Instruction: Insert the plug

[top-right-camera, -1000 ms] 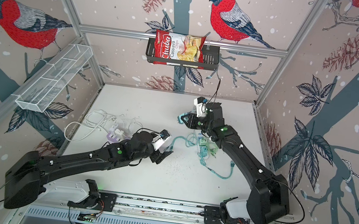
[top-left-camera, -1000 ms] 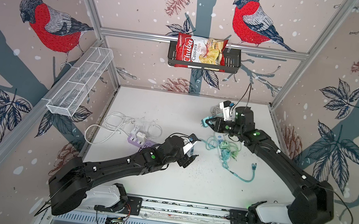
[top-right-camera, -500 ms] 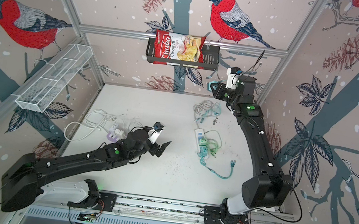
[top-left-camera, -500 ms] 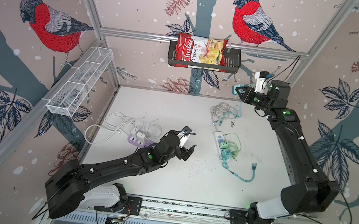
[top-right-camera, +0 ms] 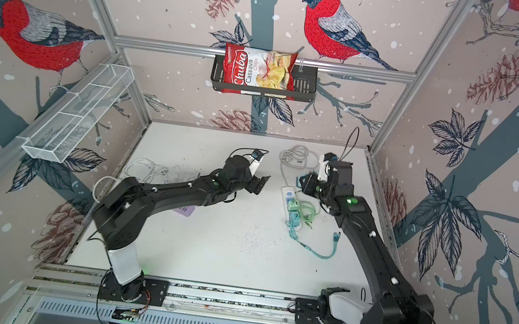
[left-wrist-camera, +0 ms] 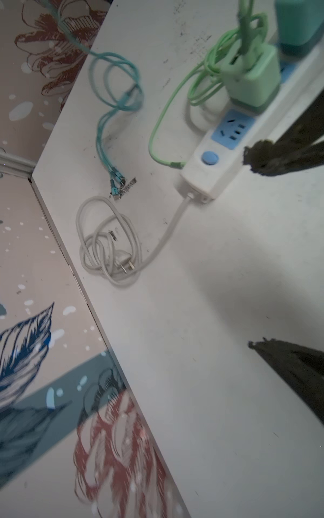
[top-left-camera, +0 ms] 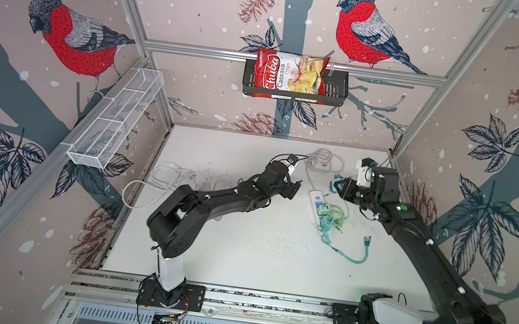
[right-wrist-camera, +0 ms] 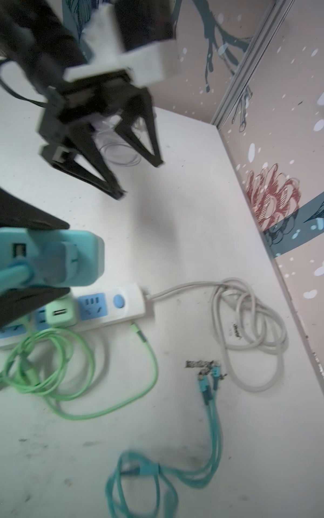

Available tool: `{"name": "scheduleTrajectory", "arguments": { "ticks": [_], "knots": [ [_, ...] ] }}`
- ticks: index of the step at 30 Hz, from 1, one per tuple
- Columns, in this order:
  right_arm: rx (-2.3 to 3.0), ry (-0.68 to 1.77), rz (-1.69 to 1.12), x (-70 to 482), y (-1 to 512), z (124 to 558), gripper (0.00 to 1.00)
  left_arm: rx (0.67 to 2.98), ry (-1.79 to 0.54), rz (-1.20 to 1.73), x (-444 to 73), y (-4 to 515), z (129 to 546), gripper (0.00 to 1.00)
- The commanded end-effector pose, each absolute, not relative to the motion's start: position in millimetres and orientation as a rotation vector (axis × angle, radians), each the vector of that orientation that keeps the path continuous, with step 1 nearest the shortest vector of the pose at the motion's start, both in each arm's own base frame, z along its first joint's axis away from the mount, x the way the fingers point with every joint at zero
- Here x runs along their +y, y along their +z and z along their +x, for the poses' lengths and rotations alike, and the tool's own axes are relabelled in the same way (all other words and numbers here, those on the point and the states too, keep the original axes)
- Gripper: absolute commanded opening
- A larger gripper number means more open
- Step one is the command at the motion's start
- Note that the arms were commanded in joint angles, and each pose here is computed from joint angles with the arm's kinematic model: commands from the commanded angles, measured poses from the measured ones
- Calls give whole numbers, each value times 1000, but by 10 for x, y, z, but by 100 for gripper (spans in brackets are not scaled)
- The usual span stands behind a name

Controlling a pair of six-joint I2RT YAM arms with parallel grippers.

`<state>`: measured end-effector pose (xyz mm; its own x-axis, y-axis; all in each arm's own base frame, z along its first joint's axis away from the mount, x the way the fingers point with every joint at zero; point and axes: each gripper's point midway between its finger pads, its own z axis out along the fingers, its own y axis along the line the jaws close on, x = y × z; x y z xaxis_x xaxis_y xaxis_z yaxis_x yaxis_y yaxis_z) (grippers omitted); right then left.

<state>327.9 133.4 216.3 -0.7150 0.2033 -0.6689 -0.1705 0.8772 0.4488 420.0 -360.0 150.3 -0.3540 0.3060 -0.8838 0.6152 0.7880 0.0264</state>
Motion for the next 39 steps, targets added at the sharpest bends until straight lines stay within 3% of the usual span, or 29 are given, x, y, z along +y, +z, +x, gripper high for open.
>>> {"name": "scheduleTrajectory", "arguments": {
  "ticks": [1, 11, 23, 39],
  "knots": [
    [2293, 635, 95, 1300, 2019, 3060, 9, 1924, -484, 796, -3949, 1410, 4344, 84],
    [2373, 748, 125, 1438, 1583, 2474, 9, 1968, -603, 811, -4538, 932, 4807, 76],
    [2431, 747, 104, 1654, 1299, 2251, 10, 2179, -370, 697, -4549, 426, 5397, 77],
    [2490, 655, 172, 1735, 861, 2493, 8, 2418, -484, 678, -4409, -6, 5123, 67]
  ]
}}
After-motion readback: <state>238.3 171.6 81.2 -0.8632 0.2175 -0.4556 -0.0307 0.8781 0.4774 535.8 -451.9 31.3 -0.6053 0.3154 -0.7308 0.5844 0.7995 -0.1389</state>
